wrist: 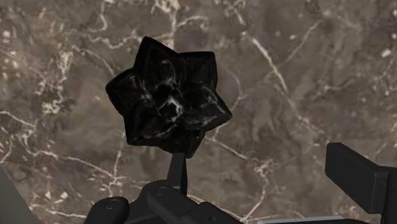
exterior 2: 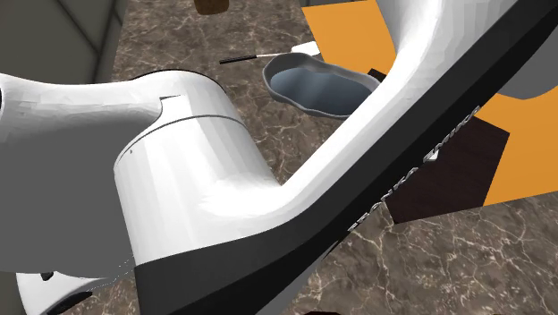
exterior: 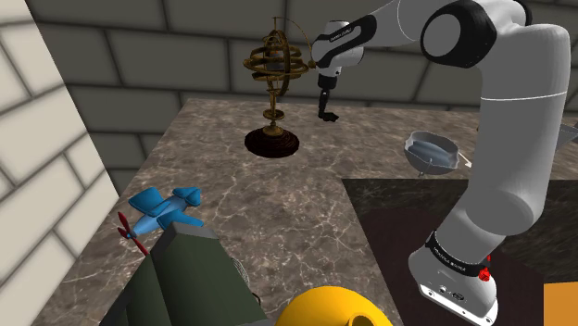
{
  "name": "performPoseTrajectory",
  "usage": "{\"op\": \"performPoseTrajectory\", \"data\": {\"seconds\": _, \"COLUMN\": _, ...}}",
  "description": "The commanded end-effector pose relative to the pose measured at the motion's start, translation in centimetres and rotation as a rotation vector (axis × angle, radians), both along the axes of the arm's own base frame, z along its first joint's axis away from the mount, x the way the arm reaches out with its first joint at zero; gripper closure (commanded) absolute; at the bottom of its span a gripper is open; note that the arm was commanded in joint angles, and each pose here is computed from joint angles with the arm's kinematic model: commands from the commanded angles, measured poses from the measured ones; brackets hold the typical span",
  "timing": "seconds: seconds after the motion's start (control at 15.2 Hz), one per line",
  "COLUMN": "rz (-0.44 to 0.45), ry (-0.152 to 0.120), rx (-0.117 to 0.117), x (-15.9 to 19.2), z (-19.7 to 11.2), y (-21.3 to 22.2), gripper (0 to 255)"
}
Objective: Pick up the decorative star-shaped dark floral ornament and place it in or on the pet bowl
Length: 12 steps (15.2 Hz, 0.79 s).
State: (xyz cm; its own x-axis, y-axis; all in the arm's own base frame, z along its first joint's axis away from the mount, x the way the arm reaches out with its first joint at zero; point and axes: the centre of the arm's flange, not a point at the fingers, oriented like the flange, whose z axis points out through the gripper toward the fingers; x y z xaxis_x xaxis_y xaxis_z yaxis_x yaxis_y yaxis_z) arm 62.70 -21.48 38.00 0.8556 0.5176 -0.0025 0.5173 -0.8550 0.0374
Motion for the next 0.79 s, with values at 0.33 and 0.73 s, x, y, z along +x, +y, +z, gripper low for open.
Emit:
{"op": "performPoseTrajectory", "data": {"seconds": 0.33, "rz": 0.0, "ry": 0.0, "rx": 0.0, "x": 0.0, "z": 0.0, "y": 0.0, "gripper": 255}}
{"op": "performPoseTrajectory", "data": {"seconds": 0.73, "rz": 0.0, "ry": 0.0, "rx": 0.0, "x": 0.0, "z": 0.0, "y": 0.0, "gripper": 255}}
